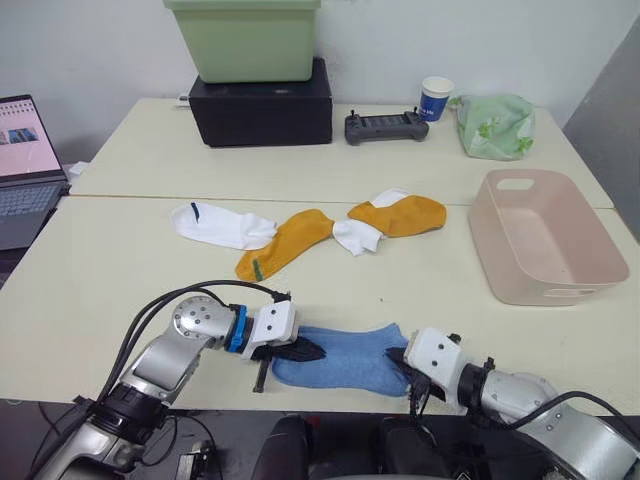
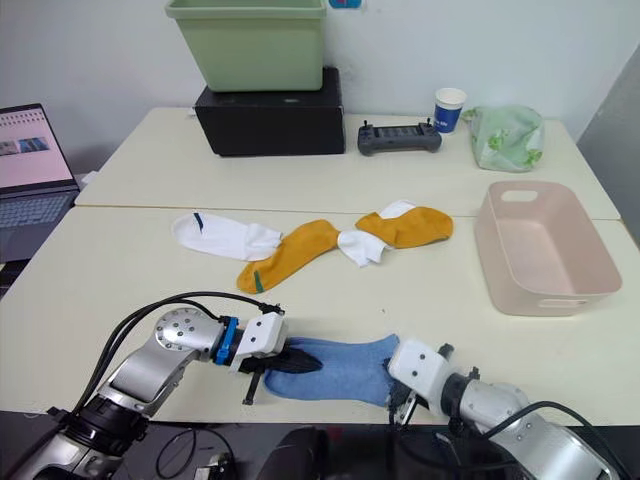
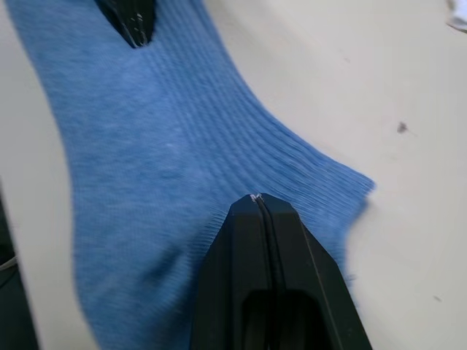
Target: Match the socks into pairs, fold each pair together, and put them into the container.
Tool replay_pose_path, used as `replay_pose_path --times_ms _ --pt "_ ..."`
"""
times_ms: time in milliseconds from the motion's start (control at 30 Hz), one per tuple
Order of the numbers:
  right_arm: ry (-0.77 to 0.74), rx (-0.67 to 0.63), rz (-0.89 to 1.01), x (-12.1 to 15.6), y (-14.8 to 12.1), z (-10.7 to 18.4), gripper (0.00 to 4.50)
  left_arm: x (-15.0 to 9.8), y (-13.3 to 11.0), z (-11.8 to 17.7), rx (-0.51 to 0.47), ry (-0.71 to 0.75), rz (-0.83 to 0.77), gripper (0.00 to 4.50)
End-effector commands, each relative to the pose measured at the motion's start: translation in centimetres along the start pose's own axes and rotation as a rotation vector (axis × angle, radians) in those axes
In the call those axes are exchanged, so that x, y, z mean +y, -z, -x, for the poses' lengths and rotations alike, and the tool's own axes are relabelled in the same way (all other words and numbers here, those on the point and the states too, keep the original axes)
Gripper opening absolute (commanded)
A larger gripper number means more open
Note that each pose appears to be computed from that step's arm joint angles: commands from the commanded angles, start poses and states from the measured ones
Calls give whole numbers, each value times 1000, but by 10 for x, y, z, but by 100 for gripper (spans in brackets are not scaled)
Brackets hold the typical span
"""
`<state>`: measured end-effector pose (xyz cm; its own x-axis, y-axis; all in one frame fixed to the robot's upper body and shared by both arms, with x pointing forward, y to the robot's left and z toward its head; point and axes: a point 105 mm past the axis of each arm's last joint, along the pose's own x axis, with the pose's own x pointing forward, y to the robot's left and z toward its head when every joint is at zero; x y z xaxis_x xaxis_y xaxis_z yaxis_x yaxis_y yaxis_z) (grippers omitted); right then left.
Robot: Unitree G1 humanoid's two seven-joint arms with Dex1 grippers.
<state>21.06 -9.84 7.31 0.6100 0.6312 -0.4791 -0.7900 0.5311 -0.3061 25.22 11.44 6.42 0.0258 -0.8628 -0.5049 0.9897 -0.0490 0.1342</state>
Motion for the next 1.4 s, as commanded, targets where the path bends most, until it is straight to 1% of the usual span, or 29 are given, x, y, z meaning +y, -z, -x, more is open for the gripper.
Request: replay_pose_path --times_ms 33,100,167,233,267,333,400,467,533,633,700,733,767,833,933,1000,1100,1167,1233,1400 --pt "90 12 6 -14 3 6 3 4 28 0 90 -74 105 0" --pt "98 -27 5 -15 -4 9 3 5 19 1 49 -81 95 0" --pt "88 -139 -20 -11 -25 14 3 7 -3 3 -50 -81 81 0" --pt "56 -210 -52 -5 -41 18 3 2 -23 6 -117 -34 53 0" --pt "16 -217 -60 1 -44 17 3 -3 -30 7 -120 6 38 0" --pt "-55 -211 -68 13 -46 12 3 -13 -34 7 -94 76 31 0" --pt "-128 -175 -77 27 -38 -3 3 -13 -20 4 -21 80 16 0" --pt "-158 -129 -75 34 -27 -12 3 -8 -7 1 41 61 26 0" --pt "-168 -98 -70 37 -19 -13 3 -3 0 -1 64 32 64 0" --pt "-179 -58 -81 41 -8 -8 3 1 13 -2 119 18 73 0" --pt "-156 -20 -84 40 5 1 3 3 17 -2 136 8 55 0" --pt "-117 -18 -84 36 8 8 3 7 6 -1 81 -3 54 0" --pt "-60 -50 -81 29 3 13 3 10 -7 1 27 -6 58 0" --pt "43 -111 -86 16 -7 20 3 11 -24 6 -32 7 54 0" --pt "147 -188 -93 8 -21 30 3 4 -25 12 7 49 29 0" --pt "179 -205 -122 7 -25 34 3 -1 -22 13 28 67 57 0" --pt "241 -222 -229 4 -26 38 3 -7 2 11 121 73 70 0" --pt "292 -225 -311 -1 -22 40 38 -7 13 8 154 63 82 0" --pt "293 -215 -395 3 -16 42 89 -6 14 5 152 42 89 0" --pt "274 -162 -489 16 -2 40 273 -9 10 2 133 42 98 0"
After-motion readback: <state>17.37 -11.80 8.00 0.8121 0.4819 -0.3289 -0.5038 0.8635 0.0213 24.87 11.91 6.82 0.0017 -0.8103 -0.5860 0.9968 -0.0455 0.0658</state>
